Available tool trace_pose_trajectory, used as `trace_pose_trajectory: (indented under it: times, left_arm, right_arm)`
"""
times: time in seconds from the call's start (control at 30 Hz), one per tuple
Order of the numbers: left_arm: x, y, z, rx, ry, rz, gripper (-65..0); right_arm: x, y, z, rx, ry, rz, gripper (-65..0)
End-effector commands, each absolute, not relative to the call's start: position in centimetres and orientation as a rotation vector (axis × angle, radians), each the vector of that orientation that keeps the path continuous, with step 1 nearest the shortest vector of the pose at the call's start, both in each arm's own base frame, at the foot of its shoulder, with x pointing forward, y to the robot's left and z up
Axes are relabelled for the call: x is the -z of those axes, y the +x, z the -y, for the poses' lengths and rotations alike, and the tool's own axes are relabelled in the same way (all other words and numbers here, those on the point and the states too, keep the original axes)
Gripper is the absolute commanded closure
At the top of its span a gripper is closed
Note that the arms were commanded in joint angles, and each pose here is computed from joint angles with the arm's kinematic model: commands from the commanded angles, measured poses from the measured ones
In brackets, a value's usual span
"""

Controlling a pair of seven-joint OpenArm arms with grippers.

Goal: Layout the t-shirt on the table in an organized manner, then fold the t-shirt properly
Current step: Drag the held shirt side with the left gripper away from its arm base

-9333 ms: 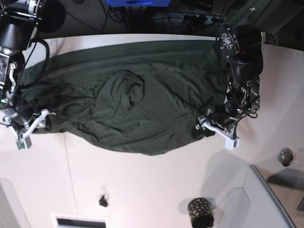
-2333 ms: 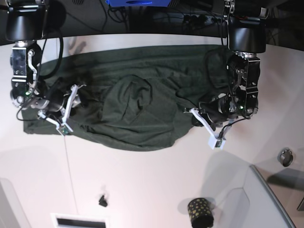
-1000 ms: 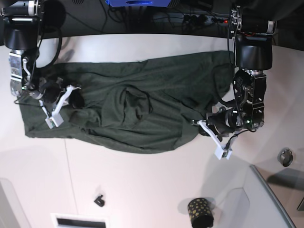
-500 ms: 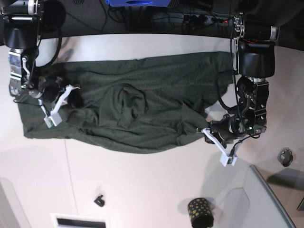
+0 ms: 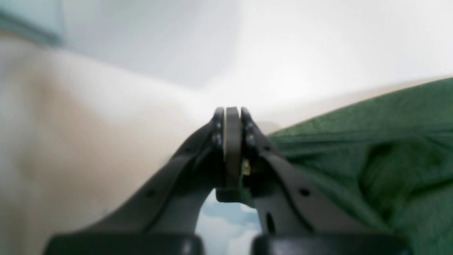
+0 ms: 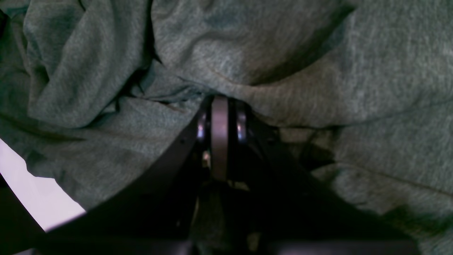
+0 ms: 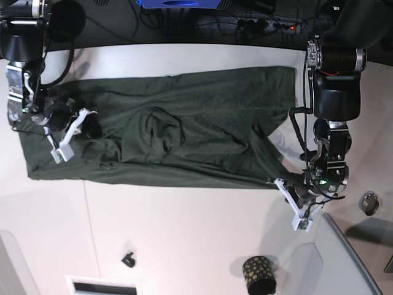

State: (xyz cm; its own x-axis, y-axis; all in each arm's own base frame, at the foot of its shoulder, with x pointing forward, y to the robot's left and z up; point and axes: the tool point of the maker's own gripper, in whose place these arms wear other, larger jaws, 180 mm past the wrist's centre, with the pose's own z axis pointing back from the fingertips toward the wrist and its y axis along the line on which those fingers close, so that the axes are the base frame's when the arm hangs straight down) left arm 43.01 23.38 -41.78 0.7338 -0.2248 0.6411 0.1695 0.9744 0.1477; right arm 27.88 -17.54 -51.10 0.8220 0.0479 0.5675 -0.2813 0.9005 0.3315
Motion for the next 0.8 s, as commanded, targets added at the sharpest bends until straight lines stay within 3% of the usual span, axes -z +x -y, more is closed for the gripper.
trace_pose_trajectory:
  times: [0.0,0.5,0.77]
  left_arm:
    - [39.0,45.3,-23.7,0.229,0.108,0.799,0.0]
    - [32.9,51.0,-17.9,0.269,0.211,1.137,0.0]
    - [33.4,52.5,-15.0,0.358,0.223,1.146,0.0]
  right_arm:
    - [54.4,23.3,20.6,-0.221,0.265,0.357,-0.8]
    - [54.0,23.2,22.5,-0.238,0.233,0.352,-0.8]
    - [54.0,23.2,22.5,-0.24,0.233,0.352,-0.8]
